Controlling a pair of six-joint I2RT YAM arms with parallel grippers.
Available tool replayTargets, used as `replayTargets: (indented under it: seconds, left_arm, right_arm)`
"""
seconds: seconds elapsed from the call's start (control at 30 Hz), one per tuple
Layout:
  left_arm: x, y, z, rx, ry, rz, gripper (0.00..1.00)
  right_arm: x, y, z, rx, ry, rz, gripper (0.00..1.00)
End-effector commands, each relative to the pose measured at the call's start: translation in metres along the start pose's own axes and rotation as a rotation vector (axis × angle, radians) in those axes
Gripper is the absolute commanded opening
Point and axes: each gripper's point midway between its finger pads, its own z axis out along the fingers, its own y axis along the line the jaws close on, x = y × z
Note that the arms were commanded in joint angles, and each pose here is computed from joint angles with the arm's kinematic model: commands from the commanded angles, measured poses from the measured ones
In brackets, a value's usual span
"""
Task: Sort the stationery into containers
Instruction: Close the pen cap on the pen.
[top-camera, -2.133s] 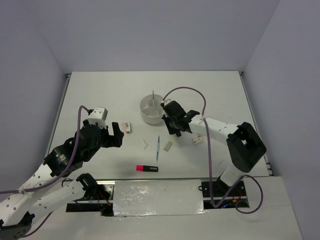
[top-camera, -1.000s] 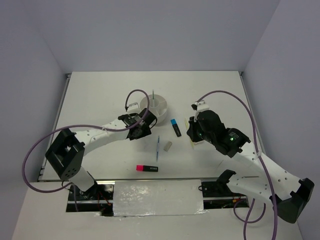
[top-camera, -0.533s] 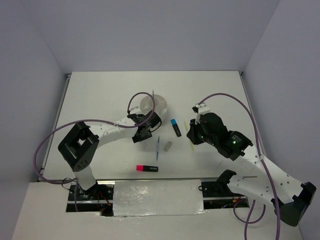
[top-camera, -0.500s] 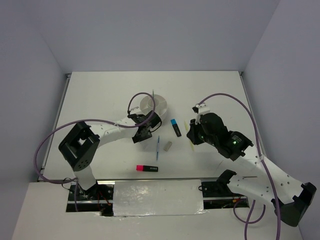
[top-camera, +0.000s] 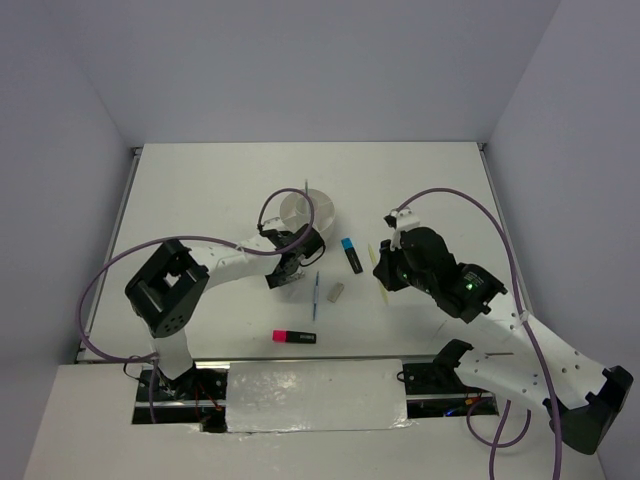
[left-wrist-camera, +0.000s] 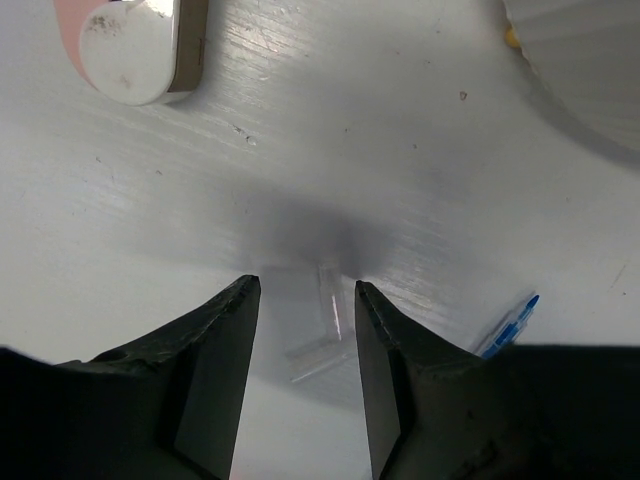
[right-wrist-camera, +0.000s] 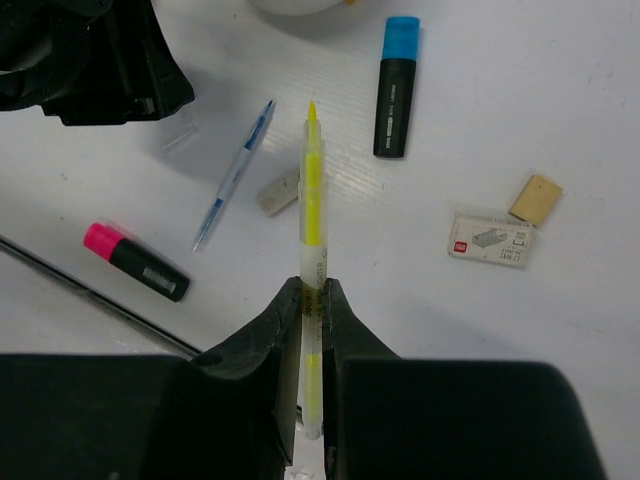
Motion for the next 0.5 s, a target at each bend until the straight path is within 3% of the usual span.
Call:
replayTargets:
  seconds: [0.0,0.47]
  left_arm:
    - [-0.003,-0.014,-0.005,0.024,-0.008,-0.033,0.55]
    - [0.007,-0.014,0.004,-0.008,0.009,-0.018,0.47]
  right_arm:
    - [-0.007,0.005,0.000,-0.030,-0.044,-0.014,0.03]
    - [-0.007,0.009,-0.003,-0.051,-0.050,-0.018,0.03]
